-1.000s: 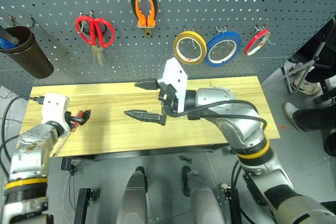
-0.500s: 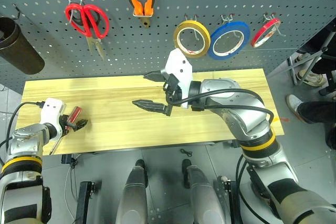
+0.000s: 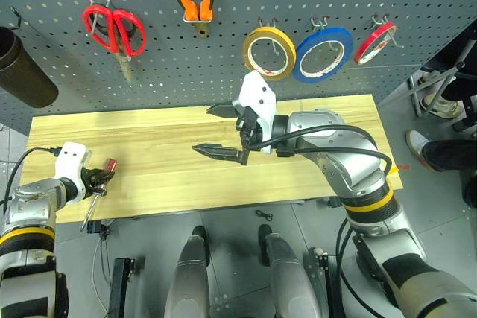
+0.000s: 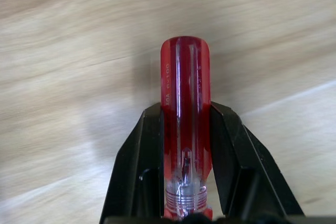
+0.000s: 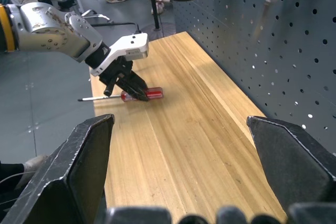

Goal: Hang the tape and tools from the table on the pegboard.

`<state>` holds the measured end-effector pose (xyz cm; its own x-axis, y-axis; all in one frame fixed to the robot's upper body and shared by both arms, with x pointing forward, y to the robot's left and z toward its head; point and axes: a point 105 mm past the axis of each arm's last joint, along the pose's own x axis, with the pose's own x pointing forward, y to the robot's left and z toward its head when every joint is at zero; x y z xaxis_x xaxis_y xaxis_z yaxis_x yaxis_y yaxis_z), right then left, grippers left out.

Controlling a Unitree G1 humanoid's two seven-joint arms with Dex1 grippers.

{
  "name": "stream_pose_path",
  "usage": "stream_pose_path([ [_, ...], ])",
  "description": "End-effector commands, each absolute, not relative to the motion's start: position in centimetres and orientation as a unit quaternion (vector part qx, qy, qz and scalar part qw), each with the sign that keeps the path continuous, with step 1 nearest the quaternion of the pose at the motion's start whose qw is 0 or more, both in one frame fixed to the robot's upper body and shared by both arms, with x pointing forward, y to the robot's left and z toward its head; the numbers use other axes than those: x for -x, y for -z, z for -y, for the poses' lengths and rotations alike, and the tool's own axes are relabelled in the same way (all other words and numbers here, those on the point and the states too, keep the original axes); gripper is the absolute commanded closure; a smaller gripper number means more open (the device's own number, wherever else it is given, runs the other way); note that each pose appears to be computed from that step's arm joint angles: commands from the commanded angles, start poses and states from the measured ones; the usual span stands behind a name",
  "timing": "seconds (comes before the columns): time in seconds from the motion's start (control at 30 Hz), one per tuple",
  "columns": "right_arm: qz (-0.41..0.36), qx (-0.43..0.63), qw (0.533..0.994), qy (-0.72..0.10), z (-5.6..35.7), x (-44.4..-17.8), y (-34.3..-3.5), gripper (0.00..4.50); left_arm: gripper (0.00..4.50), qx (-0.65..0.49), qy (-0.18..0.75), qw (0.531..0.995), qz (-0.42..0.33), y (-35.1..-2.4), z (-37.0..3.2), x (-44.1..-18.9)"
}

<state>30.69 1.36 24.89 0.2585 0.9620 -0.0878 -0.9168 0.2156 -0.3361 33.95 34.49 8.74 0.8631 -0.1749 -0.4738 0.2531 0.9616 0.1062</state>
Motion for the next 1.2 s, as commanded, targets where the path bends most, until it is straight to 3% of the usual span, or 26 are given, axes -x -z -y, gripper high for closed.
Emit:
stream_pose_path([
  [0.03,0.133,0.092,0.761,-0.629,-0.5,-28.8,-28.6,0.0,3.81,-0.091,0.159,0.975,-0.128,-14.4,-30.8,-34.0],
  [0.17,0.172,0.028,0.747,-0.641,1.0,-27.4,-31.6,0.0,3.81,-0.104,0.172,0.979,-0.004,-21.0,-27.2,-31.7],
  [0.27,0.187,0.016,0.743,-0.643,1.6,-27.1,-32.7,0.0,3.81,-0.116,0.168,0.977,0.062,-24.0,-25.2,-30.2],
  [0.4,0.245,-0.017,0.729,-0.639,1.5,-26.7,-36.4,0.0,3.81,-0.116,0.088,0.967,0.21,-31.5,-24.3,-29.8],
  [0.73,0.299,-0.026,0.73,-0.614,2.3,-28.8,-38.1,0.0,3.81,-0.142,-0.016,0.912,0.385,-43.3,-24.1,-30.2],
  [0.83,0.307,-0.023,0.734,-0.605,2.7,-29.3,-38.5,0.0,3.81,-0.144,-0.033,0.899,0.413,-45.1,-24.3,-30.1],
  [1.07,0.309,-0.007,0.742,-0.595,2.7,-30.1,-38.4,0.0,3.81,-0.141,-0.051,0.892,0.427,-45.2,-24.7,-30.3],
  [1.2,0.314,-0.012,0.742,-0.592,2.5,-30.5,-38.8,0.0,3.81,-0.151,-0.098,0.872,0.455,-47.3,-26.3,-30.3],
])
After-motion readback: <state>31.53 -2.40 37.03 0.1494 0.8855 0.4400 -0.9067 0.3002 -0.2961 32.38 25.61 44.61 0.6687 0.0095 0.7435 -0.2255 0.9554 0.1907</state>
